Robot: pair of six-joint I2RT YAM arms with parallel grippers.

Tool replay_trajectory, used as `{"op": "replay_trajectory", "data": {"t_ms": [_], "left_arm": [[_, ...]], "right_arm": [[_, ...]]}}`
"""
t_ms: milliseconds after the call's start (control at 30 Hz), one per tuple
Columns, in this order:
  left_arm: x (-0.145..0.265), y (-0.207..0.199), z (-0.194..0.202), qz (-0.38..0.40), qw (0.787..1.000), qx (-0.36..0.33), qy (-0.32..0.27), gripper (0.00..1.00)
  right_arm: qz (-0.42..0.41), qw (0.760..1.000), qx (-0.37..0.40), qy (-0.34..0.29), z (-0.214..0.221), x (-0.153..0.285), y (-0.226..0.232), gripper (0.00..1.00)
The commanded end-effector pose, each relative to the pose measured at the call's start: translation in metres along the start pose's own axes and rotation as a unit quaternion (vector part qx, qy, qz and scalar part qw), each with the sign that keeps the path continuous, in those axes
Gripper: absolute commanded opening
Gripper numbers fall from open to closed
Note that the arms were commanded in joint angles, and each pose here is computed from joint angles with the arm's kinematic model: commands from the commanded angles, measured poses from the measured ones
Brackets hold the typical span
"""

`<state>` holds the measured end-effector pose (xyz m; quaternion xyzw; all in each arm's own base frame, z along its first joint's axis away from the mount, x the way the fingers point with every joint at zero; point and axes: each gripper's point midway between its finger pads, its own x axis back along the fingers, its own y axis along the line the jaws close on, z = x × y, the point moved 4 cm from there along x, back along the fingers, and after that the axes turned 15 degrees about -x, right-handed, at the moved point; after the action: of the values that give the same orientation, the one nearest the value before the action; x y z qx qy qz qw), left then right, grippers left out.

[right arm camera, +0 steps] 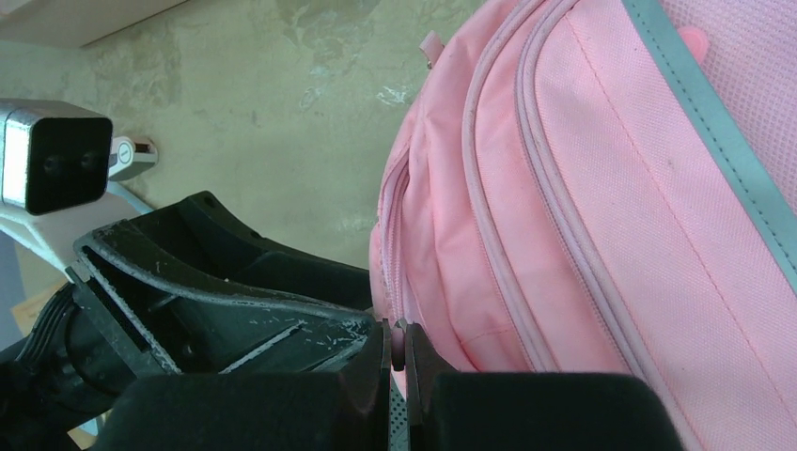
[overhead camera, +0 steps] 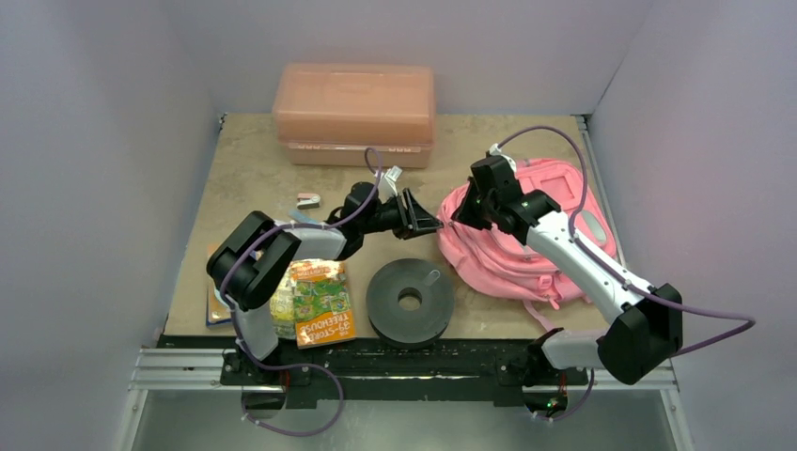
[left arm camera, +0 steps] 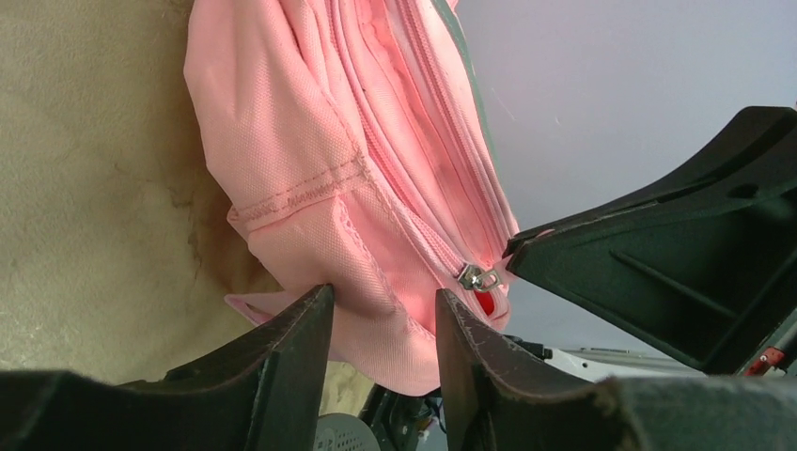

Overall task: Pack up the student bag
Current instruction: Unzip the student bag at the center of the board.

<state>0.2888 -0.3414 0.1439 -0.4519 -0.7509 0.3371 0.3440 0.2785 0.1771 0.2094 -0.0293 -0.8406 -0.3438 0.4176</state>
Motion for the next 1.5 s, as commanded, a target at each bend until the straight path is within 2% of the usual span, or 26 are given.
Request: {"op": "replay_trajectory", "data": {"t_ms": [0,133,233,333,500,667,767,933,1200,1400,1467], "left_arm": [[-0.009,-0.009,-0.006,0.010,1.000,-0.022,0.014,0.44],[0.006,-0.001,0.001,-0.038,0.999,-0.023,0.004,0.67],[0.010,0.004,-0.001,-0.073,0.997,-0.023,0.012,0.70],[0.004,0.007,-0.003,-0.081,0.996,-0.014,0.018,0.64],[-0.016,-0.002,-0.008,-0.030,0.999,-0.014,0.023,0.58],[-0.026,-0.012,-0.009,-0.015,0.999,-0.036,0.028,0.33],[-0.027,-0.023,-0.005,-0.021,0.996,-0.075,0.030,0.12],[-0.021,-0.041,0.006,-0.054,0.985,-0.162,0.019,0.00],[-0.005,-0.059,0.005,-0.070,0.967,-0.244,-0.036,0.00],[-0.007,-0.060,0.016,-0.074,0.962,-0.261,-0.027,0.00],[-0.006,-0.058,0.020,-0.070,0.959,-0.272,-0.024,0.00]], "right_arm": [[-0.062,0.997,-0.021,-0.040,-0.023,0.016,0.034,0.00],[-0.055,0.998,-0.020,-0.038,-0.023,0.018,0.032,0.00],[-0.060,0.997,-0.019,-0.044,-0.024,0.019,0.031,0.00],[-0.061,0.997,-0.021,-0.043,-0.023,0.019,0.032,0.00],[-0.065,0.996,-0.034,-0.044,-0.024,0.017,0.035,0.00],[-0.036,0.997,-0.058,-0.042,-0.028,0.007,0.040,0.00],[-0.012,0.995,-0.087,-0.042,-0.030,-0.002,0.044,0.00],[0.044,0.989,-0.133,-0.051,-0.035,-0.024,0.048,0.00],[0.121,0.974,-0.148,-0.121,-0.060,-0.051,0.051,0.00],[0.131,0.968,-0.147,-0.157,-0.082,-0.067,0.070,0.00],[0.133,0.971,-0.115,-0.162,-0.094,-0.065,0.082,0.00]]}}
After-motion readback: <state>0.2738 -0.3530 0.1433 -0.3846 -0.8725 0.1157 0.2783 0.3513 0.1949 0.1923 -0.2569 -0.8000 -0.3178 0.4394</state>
